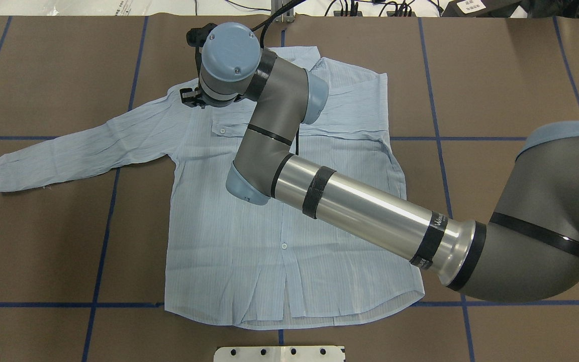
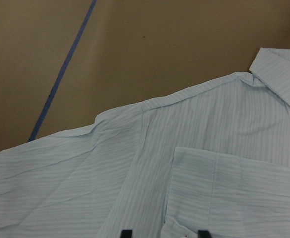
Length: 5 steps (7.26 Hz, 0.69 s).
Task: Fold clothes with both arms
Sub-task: 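Lift the sleeve and carry it across the shirt toward the collar, then lay the sleeve across the chest and open the right gripper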
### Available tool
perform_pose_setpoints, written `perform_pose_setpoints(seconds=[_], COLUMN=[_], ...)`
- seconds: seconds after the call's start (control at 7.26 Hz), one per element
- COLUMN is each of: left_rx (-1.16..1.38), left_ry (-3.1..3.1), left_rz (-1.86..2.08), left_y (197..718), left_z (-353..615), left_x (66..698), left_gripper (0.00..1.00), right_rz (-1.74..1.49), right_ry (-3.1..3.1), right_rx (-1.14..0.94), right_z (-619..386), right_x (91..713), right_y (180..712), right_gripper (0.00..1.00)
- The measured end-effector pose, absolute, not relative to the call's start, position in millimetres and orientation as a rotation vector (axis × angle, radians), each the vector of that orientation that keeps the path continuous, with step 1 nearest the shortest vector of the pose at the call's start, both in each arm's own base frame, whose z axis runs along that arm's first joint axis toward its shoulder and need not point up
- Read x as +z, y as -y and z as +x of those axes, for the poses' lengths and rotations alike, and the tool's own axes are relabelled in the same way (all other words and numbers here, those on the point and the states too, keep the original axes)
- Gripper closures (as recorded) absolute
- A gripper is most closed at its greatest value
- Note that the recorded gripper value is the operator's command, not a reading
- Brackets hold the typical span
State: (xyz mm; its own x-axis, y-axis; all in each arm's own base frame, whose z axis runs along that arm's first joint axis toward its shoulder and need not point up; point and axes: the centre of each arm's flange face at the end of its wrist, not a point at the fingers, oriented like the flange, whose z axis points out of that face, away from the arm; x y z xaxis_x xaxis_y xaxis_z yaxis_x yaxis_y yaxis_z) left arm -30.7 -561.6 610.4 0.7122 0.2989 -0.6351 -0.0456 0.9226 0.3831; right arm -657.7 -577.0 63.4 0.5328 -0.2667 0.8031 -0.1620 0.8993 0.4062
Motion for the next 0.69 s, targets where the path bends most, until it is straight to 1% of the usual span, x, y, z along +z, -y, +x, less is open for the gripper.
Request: perform_pose_setpoints(seconds=[0.41,0.69], left_rx=[0.150,-0.007], left_ry=[-0.770,-0.837], left_rz=[0.358,0.359], left_y=[565,561], left_z=[-26,9], left_x=[604,597], left_gripper=[0.01,0.01], right_rz=[0.467,0.374], right_ry=[1.007,0.943], right_rx=[-0.043,-0.018], right_z=[-648,-598], right_x=[58,68], right_y=[579,586], right_gripper=[0.00,0.00])
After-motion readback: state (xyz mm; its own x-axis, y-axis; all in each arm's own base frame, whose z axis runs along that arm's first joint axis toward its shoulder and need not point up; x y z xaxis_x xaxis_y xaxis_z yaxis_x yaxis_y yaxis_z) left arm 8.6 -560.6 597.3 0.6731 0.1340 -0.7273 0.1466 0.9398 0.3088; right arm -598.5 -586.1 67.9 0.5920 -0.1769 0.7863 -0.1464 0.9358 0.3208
